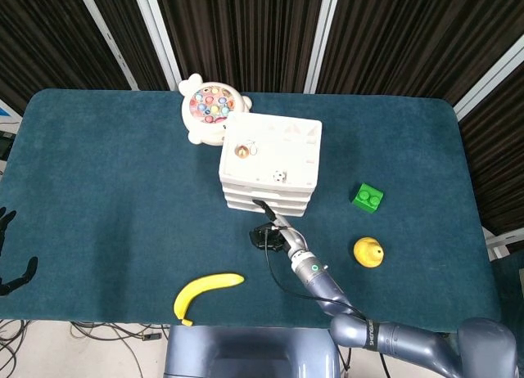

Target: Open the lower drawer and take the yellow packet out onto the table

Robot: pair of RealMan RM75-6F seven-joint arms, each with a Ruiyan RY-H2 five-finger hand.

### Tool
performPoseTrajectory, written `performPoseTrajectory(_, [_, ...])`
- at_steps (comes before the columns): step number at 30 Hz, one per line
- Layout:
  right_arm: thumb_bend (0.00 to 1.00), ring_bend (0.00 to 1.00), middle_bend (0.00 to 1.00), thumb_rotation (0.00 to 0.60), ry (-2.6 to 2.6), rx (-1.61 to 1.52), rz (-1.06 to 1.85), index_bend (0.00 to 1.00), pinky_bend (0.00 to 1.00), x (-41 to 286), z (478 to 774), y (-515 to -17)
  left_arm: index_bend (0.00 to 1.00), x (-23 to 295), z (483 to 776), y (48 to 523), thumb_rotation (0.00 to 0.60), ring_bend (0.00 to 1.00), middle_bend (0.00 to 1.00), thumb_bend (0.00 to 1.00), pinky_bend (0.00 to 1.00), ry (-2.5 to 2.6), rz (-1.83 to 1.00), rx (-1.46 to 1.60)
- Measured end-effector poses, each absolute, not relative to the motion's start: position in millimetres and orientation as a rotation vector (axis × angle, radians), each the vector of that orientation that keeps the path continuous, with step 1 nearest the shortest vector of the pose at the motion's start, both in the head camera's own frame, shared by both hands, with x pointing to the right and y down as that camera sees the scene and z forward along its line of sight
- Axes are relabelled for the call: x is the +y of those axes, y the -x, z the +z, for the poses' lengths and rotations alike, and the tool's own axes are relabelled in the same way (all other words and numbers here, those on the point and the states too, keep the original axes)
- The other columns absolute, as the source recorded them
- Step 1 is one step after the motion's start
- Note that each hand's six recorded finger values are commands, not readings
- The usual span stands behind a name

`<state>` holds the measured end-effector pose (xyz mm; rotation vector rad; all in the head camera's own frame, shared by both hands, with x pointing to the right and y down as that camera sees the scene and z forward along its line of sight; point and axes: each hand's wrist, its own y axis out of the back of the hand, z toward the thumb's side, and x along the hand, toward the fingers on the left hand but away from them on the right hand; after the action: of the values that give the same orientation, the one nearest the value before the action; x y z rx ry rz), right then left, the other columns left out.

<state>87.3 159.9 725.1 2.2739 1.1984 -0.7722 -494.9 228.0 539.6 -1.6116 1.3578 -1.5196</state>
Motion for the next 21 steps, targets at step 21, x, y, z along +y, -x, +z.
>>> performPoseTrajectory(21, [0.55,0.88,0.81,0.6,-2.267,1.179,-0.77,0.0,0.93,159.3,728.2,-82.4,0.04,227.8,539.4,496.7,0.6,0.0,0.0,0.36,0.0,1.603,-1.525,1.366])
